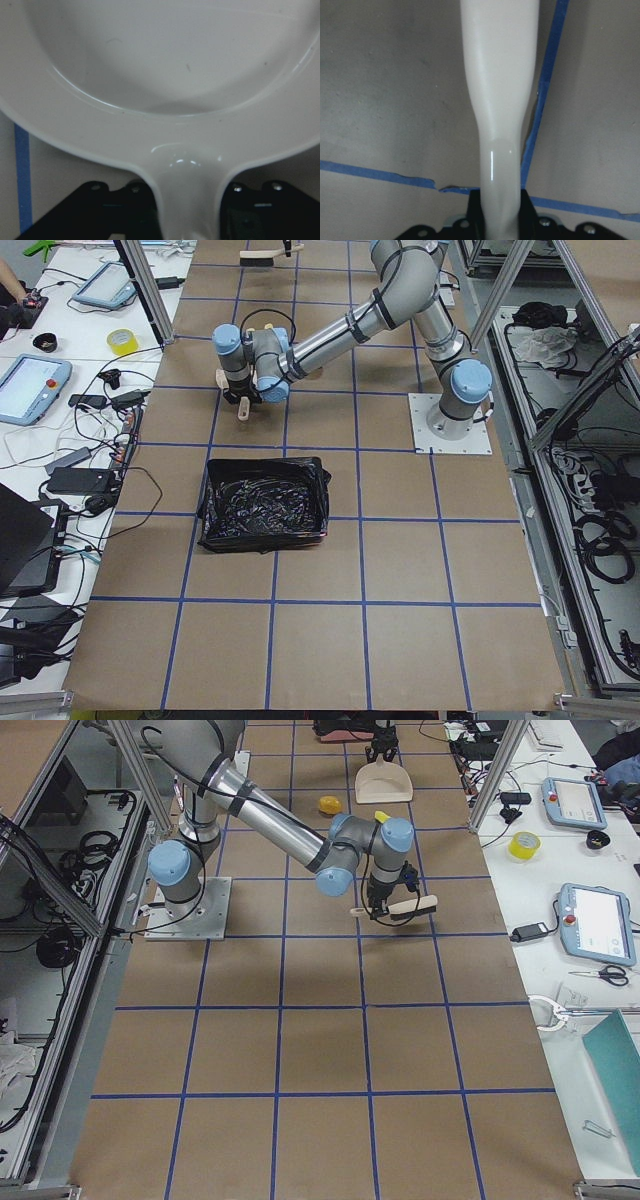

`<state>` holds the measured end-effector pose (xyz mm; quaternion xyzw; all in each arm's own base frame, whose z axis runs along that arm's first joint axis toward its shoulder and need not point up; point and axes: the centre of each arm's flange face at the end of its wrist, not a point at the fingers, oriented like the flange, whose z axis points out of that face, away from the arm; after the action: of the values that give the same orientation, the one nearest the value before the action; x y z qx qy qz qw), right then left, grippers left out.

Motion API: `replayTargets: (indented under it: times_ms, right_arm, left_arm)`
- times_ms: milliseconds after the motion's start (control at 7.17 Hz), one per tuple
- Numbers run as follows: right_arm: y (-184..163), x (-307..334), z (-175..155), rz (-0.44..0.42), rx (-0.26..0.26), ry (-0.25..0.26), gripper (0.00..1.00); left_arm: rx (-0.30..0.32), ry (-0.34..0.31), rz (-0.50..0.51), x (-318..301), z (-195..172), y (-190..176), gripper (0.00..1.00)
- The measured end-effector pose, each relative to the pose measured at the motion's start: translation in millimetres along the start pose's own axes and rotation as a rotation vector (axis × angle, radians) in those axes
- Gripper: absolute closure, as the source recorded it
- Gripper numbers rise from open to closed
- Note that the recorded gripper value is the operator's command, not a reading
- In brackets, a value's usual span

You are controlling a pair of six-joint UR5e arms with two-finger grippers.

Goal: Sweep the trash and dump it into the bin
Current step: 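Move the brush toward the sponge and foam piece while the left gripper holds the dustpan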

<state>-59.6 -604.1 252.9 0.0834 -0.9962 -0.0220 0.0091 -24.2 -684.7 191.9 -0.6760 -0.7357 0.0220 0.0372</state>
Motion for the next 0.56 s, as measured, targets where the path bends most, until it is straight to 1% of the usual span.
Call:
replayTargets:
  times_ms: [139,279,558]
  right_arm:
    - [-10,-33,-1,0.026,0.007,0.002,1.0]
    - [-17,-66,-2,0.028,0.013,0.004,1.0]
    - [-25,-122,3,0.061,0.01,-0.009,1.0]
  left_arm:
    - [0.001,0.001,-0.027,0,0,0,0.96]
    - [0.001,0.001,-0.05,0,0,0,0.96]
    - [-0.007,0.006,-0.083,2,-1,-3,0.96]
